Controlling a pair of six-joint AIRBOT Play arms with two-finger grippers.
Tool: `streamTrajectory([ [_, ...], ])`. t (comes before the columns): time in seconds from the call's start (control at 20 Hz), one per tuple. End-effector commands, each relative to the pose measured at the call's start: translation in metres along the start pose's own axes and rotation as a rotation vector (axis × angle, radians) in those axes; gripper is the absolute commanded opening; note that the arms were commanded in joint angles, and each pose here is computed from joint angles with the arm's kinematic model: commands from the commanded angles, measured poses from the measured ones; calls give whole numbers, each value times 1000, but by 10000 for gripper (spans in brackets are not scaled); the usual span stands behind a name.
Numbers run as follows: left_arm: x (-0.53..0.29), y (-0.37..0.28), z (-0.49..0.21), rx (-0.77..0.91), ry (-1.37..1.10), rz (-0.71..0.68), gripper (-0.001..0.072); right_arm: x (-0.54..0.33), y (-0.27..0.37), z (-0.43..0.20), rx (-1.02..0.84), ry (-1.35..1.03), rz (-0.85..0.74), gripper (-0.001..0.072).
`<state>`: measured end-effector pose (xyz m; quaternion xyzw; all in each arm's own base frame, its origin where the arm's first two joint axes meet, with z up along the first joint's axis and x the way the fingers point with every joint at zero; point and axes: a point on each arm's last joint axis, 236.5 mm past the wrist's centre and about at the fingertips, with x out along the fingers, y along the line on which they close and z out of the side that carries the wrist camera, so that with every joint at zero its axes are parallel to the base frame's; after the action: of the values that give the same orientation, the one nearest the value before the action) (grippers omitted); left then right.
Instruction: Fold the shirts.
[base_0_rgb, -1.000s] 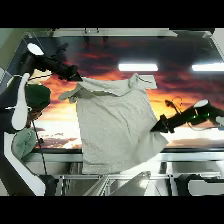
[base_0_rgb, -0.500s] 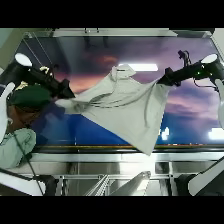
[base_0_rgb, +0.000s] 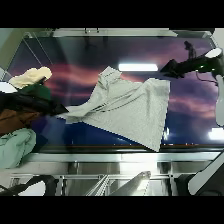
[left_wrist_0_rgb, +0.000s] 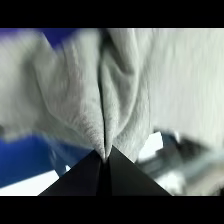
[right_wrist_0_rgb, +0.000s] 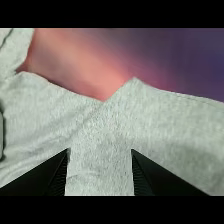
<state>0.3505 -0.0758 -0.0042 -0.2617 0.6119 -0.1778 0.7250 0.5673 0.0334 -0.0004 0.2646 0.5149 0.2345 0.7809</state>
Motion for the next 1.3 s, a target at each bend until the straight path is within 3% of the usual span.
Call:
streamTrajectory([
  [0.0, -54, 17, 83, 7, -304, 67, 108, -41, 5, -20, 26, 72, 23, 432],
  [0.05, -63, 24, 99, 0, -328, 72, 442, -47, 7, -33, 46, 120, 36, 431],
  [0.1, -67, 31, 111, -8, -332, 73, 720, -51, 9, -47, 77, 171, 49, 429],
  [0.2, -67, 39, 122, -10, -282, 59, 708, -52, 14, -74, 139, 254, 70, 413],
  [0.25, -65, 40, 125, 15, -248, 57, 708, -51, 16, -87, 161, 283, 78, 319],
  [0.55, -33, 11, 139, 315, -67, 57, 708, -60, 18, -211, 302, 452, 42, 323],
  [0.65, -15, 29, 142, 387, 22, 187, 708, -62, 15, -245, 367, 399, -4, 553],
  [0.7, -7, 39, 139, 413, 88, 243, 707, -59, 14, -260, 403, 366, -30, 603],
  [0.95, 27, 15, 143, 461, 148, 172, 706, -33, 4, -316, 697, 153, -110, 603],
  [1.25, 19, 13, 141, 456, 166, 161, 706, -22, -12, -399, 839, 252, -206, 603],
])
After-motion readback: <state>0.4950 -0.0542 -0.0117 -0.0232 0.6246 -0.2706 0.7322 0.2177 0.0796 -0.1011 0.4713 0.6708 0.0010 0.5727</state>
